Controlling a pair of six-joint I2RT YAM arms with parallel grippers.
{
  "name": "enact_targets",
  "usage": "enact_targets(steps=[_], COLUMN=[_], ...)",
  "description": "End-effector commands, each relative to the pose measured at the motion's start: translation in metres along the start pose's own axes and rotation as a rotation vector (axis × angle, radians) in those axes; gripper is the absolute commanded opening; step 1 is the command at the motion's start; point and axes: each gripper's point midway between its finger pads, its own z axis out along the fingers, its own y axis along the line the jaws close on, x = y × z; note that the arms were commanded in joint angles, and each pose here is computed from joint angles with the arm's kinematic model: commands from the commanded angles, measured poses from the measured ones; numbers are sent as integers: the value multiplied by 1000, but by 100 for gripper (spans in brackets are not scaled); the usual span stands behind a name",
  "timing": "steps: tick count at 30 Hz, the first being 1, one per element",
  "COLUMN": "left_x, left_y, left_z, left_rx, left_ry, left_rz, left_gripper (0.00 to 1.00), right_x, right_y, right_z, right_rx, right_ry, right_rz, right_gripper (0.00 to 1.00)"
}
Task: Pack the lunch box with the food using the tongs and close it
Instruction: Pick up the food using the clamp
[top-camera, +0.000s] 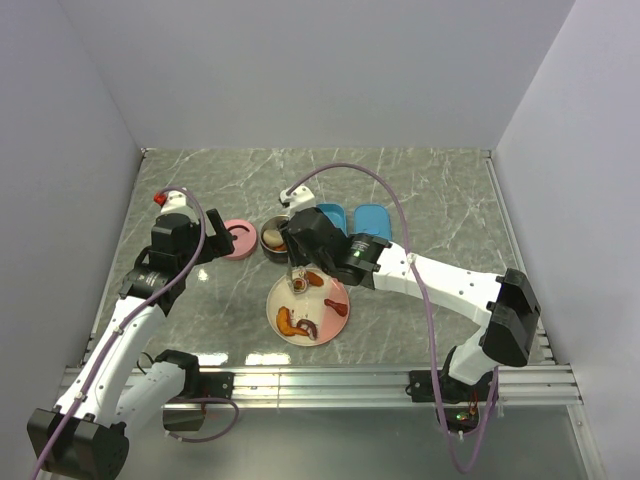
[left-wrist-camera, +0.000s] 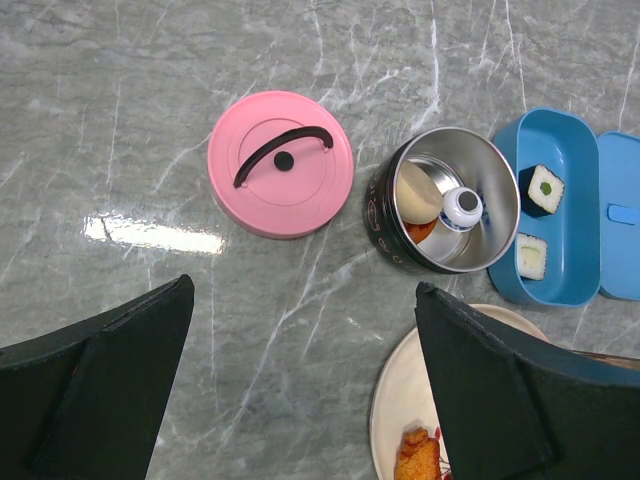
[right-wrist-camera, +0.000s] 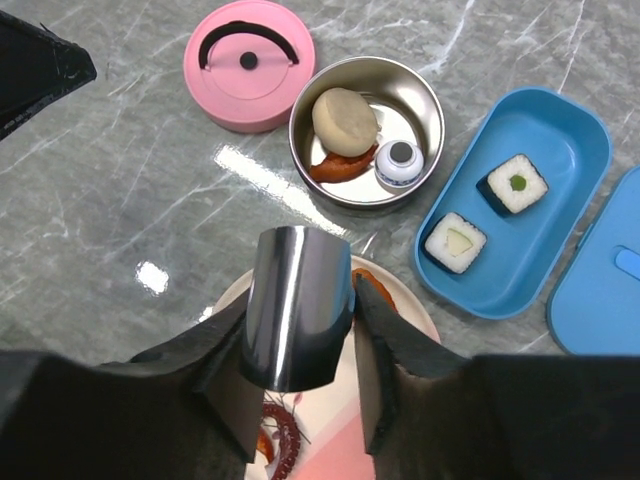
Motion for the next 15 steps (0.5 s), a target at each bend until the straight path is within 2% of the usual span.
enact_targets(steps=[1,6,15], left_x=[-5,-4,-3], left_y=[-2,-2,-1], left_z=[-2,-2,-2], left_rx=[9,8,10], left_ry=[-18,-17,-20], left_rz=[4,3,2], left_gripper=[99,99,99], right_x=[-1,-7,-62], right_y=[5,2,-1], right_z=[4,-1,-26], right_rx=[-2,17,28], right_ry=[-12,-24,-130], right_rz=[6,1,10], right_gripper=[39,30,27])
